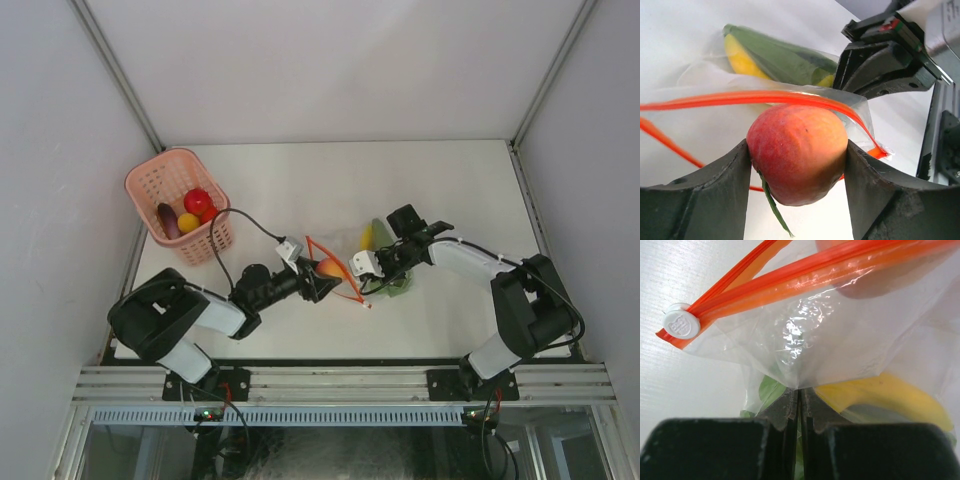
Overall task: Open the zip-top bag and remove the fake food
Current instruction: Pick up the fake fruit from the zipper food storage bag, then place the fake fruit in the bin.
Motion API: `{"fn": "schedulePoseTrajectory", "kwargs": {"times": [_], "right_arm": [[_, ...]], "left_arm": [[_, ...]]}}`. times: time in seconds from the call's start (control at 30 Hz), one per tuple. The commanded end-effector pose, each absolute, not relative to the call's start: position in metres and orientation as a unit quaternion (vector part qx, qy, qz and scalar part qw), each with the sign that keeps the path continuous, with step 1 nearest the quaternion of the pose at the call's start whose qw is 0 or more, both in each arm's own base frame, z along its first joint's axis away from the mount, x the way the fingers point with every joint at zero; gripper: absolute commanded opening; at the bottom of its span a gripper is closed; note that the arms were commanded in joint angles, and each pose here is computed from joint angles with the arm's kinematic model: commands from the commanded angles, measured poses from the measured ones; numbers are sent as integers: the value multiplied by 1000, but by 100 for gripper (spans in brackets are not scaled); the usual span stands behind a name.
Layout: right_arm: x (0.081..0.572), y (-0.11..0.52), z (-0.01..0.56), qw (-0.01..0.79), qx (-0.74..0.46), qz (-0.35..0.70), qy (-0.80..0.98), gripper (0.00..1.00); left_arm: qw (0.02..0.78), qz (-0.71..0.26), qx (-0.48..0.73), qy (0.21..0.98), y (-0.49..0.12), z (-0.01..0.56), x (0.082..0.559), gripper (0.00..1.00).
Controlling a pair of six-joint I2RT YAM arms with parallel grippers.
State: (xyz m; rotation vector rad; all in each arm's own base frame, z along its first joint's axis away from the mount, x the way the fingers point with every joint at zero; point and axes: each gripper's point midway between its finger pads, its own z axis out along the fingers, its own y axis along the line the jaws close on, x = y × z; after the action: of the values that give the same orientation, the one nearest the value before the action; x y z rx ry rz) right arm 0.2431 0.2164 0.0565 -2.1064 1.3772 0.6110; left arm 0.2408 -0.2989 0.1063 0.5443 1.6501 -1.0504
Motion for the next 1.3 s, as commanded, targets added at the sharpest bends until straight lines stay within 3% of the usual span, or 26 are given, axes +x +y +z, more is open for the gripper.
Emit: {"fn": "schedulePoseTrajectory", "kwargs": {"times": [0.0,0.33,0.8,1.27], "right_arm": [[247,220,66,285,-785,214,506,1],[249,215,69,288,-780,214,512,5],[255,219,100,331,-747,207,538,61],[260,222,136,363,-703,209,575,65]], "left_arm": [[512,-487,149,692,-293,125,240,29],[475,-504,115,712,-273,130,229,24],[432,-471,88,764,-242,165,225,23],[470,-504,9,725,-190,252,251,23]]}}
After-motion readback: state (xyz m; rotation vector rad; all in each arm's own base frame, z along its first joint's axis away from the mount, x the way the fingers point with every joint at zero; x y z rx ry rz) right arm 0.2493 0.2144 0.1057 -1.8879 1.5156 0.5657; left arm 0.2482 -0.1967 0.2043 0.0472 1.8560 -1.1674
